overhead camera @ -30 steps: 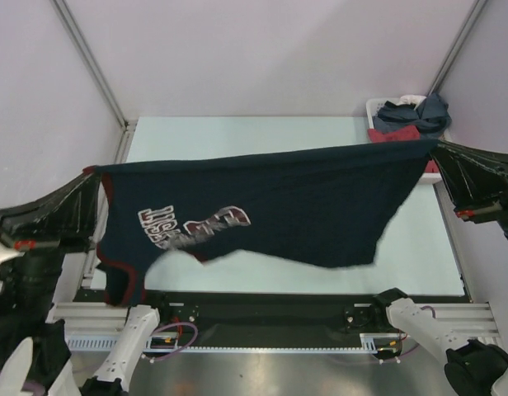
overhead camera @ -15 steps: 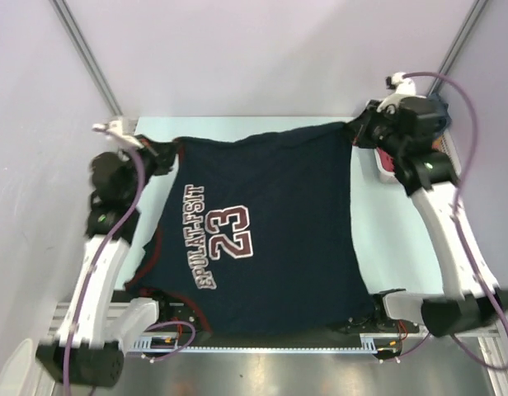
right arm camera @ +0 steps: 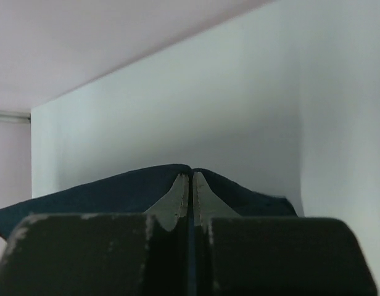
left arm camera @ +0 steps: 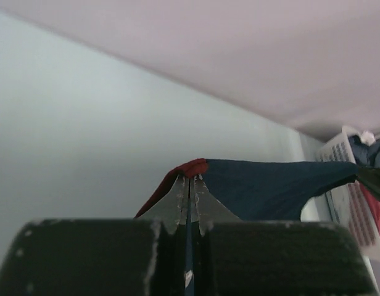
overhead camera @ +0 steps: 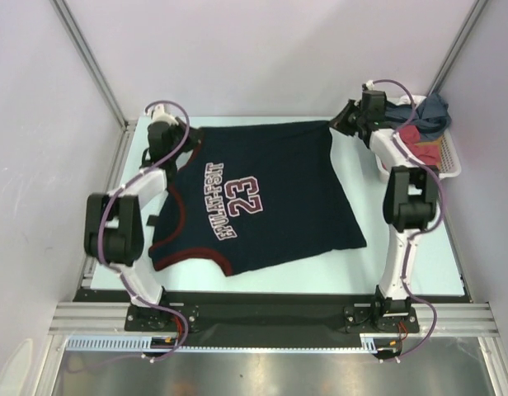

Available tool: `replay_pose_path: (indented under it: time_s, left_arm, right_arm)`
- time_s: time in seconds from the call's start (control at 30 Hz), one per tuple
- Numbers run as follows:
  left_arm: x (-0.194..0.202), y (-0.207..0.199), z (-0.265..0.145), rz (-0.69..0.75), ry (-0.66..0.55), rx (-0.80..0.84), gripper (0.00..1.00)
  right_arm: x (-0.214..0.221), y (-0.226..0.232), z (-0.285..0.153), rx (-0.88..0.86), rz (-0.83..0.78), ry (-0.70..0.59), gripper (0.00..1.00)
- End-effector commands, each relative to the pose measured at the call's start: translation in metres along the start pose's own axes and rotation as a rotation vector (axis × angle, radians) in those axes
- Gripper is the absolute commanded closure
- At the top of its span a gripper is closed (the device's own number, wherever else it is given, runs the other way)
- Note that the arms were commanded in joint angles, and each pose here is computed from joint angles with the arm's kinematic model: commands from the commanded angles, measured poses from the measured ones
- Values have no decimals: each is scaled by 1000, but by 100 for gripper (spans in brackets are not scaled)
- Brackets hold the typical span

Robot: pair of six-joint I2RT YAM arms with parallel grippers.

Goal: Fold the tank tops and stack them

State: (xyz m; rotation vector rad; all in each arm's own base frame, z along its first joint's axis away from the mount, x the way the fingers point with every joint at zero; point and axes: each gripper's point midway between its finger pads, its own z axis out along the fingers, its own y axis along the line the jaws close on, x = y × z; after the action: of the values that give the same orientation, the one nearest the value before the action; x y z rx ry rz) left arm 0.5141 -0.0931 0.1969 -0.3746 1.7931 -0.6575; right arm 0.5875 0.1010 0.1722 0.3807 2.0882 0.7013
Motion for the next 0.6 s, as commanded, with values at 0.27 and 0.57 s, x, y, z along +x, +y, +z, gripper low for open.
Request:
replay_pose_path:
  time_s: [0.27,0.57]
  left_arm:
    - [-52,17,150,3,-49,-54,25]
    - [-72,19,80,40,-15,-266,0]
  right_arm:
    - [-131,3,78,-56,-32,-380,0]
    - [-77,2,25,16,-13,-208,38]
